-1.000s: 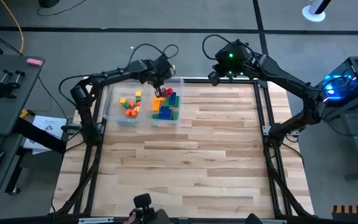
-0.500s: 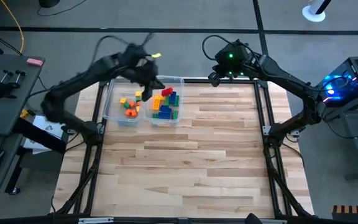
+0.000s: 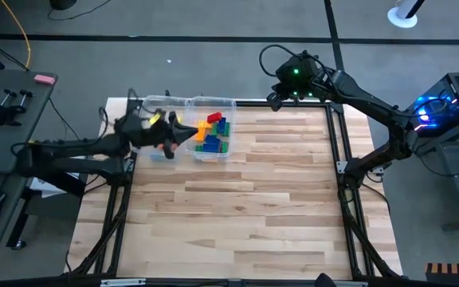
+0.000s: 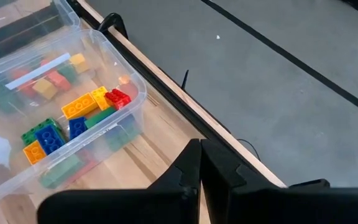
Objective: Sort blocks by size
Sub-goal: Adjust the transparent bins to the top center of the table
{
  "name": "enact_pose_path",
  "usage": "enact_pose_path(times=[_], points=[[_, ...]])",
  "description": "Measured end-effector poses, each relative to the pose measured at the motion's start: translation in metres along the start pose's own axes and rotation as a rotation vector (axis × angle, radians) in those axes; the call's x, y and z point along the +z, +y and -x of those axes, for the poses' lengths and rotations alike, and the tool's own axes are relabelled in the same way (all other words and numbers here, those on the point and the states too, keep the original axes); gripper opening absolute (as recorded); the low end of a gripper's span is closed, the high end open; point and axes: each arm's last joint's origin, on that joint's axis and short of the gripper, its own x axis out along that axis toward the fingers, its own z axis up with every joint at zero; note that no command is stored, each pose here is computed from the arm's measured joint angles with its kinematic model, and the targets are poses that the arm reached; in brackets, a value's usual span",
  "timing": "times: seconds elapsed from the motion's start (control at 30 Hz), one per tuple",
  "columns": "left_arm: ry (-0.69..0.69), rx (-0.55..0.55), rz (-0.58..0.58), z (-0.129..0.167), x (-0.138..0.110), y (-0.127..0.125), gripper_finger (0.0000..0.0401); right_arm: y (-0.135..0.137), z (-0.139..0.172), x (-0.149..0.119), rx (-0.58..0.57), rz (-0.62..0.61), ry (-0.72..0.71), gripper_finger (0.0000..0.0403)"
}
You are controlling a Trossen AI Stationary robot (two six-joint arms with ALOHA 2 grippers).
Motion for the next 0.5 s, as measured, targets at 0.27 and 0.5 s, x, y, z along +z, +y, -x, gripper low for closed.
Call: enact_pose_path(times=[0.27,0.5], points=[[-0.038,0.119,-0.026,0.01,-0.025,0.01,0.0,0.0,0.0,0.0,-0.001,-0.06,0.0,0.0],[0.239,0.464,-0.074,0.013,0.005,0.035,0.0,0.001,0.0,-0.001,0.003,-0.06,0.006,0.0]])
